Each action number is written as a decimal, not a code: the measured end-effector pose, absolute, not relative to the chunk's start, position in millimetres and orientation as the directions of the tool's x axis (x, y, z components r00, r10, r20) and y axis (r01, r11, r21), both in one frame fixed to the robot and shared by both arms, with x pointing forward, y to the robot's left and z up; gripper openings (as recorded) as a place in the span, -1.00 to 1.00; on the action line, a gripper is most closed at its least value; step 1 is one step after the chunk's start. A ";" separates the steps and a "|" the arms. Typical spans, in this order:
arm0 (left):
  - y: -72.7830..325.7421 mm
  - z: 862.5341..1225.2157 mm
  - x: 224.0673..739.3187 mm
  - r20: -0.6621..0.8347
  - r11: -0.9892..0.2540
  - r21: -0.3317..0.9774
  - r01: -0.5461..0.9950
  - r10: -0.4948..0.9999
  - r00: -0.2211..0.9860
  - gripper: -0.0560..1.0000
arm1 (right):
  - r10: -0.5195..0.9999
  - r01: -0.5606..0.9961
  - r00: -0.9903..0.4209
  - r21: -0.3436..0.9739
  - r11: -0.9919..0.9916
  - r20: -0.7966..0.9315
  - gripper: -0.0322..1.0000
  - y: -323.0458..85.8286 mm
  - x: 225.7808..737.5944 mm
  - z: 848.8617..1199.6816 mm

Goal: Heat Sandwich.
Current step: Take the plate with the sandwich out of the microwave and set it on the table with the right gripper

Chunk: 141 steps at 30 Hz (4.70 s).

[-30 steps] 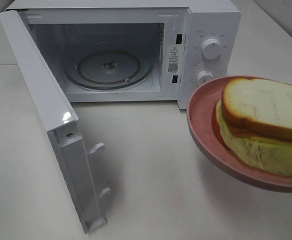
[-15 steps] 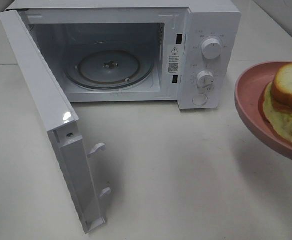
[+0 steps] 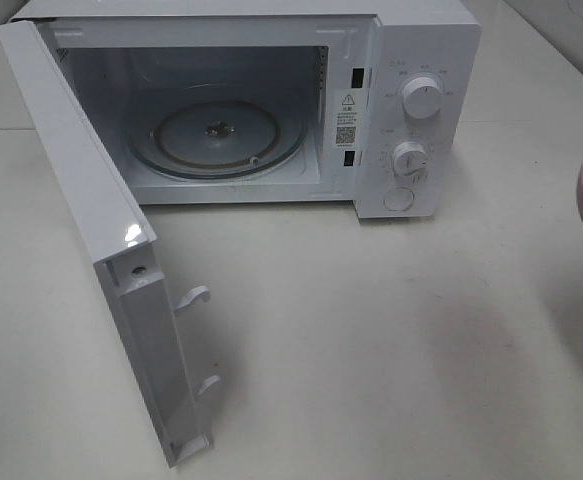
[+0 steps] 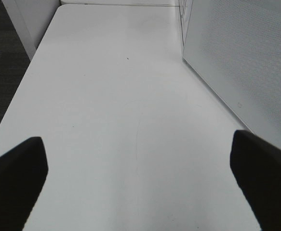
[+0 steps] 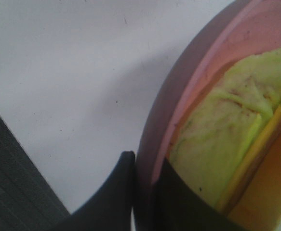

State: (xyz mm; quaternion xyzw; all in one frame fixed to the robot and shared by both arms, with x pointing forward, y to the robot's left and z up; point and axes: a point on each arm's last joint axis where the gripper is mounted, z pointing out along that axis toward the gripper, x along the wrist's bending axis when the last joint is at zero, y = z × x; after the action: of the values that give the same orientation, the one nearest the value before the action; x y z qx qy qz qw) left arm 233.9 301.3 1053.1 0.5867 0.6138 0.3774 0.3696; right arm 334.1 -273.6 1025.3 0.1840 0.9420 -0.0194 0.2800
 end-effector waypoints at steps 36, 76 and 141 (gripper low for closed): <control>301.3 1053.1 233.9 -0.011 0.027 0.897 0.441 0.999 -0.038 0.95 | 0.692 0.749 -0.491 0.148 0.646 -0.529 -0.79 -277.9 343.1 1018.6; 301.3 1053.1 233.9 -0.011 0.027 0.897 0.441 0.999 -0.038 0.95 | 0.795 0.887 -0.304 0.148 0.437 -0.525 -0.79 -206.9 456.4 995.1; 301.3 1053.1 233.9 -0.011 0.027 0.897 0.441 0.999 -0.038 0.95 | 0.807 0.954 -0.236 0.028 0.298 -0.541 -0.79 -246.4 487.7 885.7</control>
State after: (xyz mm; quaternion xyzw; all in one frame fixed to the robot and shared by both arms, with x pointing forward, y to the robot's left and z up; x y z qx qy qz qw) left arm 233.9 301.3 1053.1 0.5867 0.6138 0.3774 0.3696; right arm 487.7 -246.4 885.7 0.5715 0.7704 -0.1566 0.2353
